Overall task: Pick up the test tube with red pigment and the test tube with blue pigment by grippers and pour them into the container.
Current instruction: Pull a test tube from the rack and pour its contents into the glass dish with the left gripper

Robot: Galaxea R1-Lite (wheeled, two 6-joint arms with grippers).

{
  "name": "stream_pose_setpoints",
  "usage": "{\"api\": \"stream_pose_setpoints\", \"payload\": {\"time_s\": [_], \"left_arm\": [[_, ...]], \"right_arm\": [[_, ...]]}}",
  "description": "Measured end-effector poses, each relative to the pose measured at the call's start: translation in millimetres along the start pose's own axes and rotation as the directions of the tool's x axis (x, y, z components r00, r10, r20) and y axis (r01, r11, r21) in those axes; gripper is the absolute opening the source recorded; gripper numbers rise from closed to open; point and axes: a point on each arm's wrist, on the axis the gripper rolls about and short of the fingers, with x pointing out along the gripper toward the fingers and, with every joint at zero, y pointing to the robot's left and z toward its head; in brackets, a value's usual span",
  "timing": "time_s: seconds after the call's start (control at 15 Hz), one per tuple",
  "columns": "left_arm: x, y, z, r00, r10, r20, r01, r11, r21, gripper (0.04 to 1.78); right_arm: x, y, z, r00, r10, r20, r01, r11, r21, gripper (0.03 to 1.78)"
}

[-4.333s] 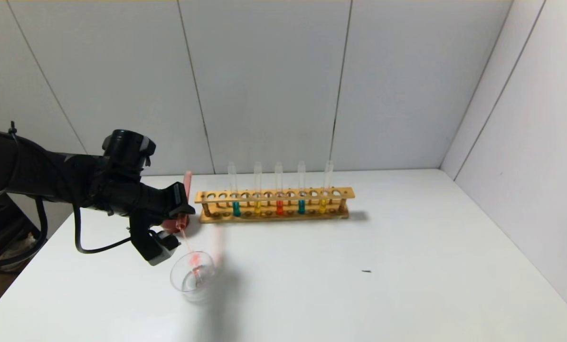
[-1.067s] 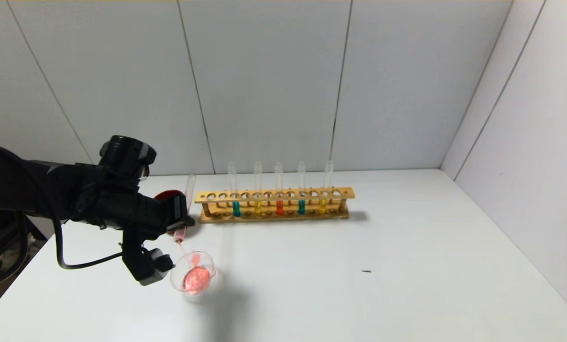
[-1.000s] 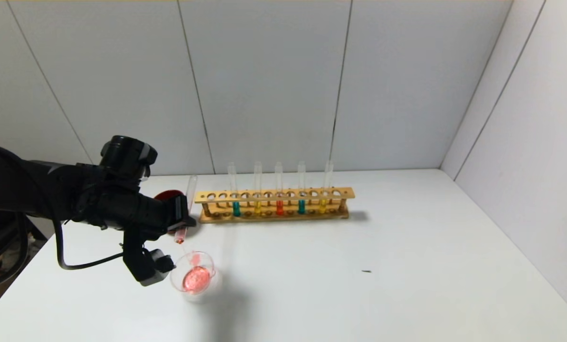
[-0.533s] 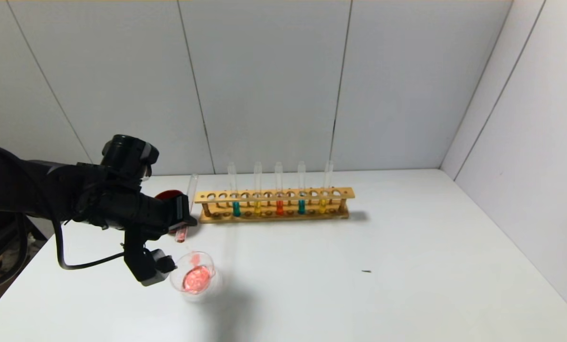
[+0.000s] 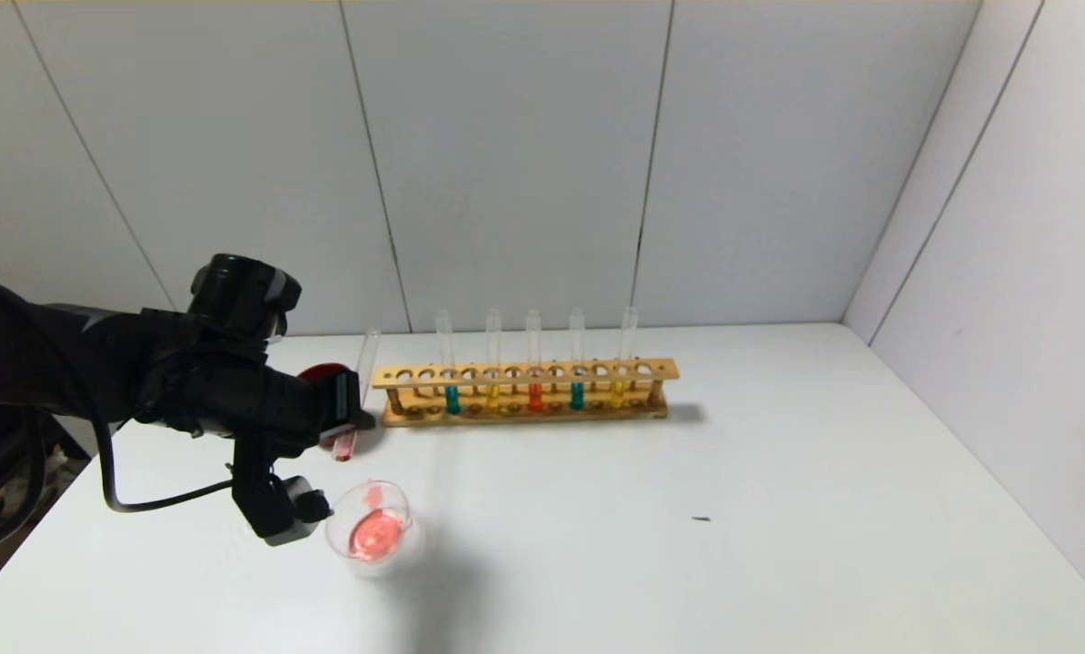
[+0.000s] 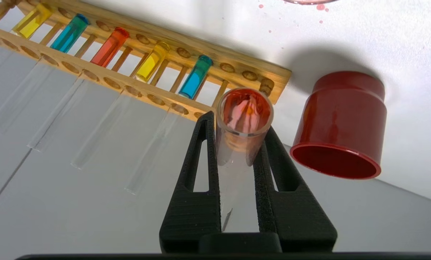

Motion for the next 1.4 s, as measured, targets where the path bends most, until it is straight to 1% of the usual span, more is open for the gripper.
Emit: {"api": "stream_pose_setpoints", "payload": {"time_s": [0.47, 0.73, 1.0, 1.4], "left_arm": [[-1.7, -0.2, 0.3, 1.000, -0.015, -0.013, 0.016, 1.000, 0.023, 0.32], [-1.2, 0.2, -0.9, 0.999, 0.000, -0.041, 0.001, 1.000, 0.031, 0.32], [-3.1, -0.3, 1.2, 0.999, 0.001, -0.044, 0.000, 0.999, 0.032, 0.32], [-9.0, -1.0, 5.2, 0.998, -0.021, -0.058, 0.024, 0.999, 0.039, 0.32]], "right_arm": [[0.0, 0.0, 0.0, 1.000, 0.000, 0.000, 0.000, 1.000, 0.000, 1.75], [0.0, 0.0, 0.0, 1.000, 0.000, 0.000, 0.000, 1.000, 0.000, 1.75], [0.0, 0.0, 0.0, 1.000, 0.000, 0.000, 0.000, 1.000, 0.000, 1.75], [0.0, 0.0, 0.0, 1.000, 0.000, 0.000, 0.000, 1.000, 0.000, 1.75]]}}
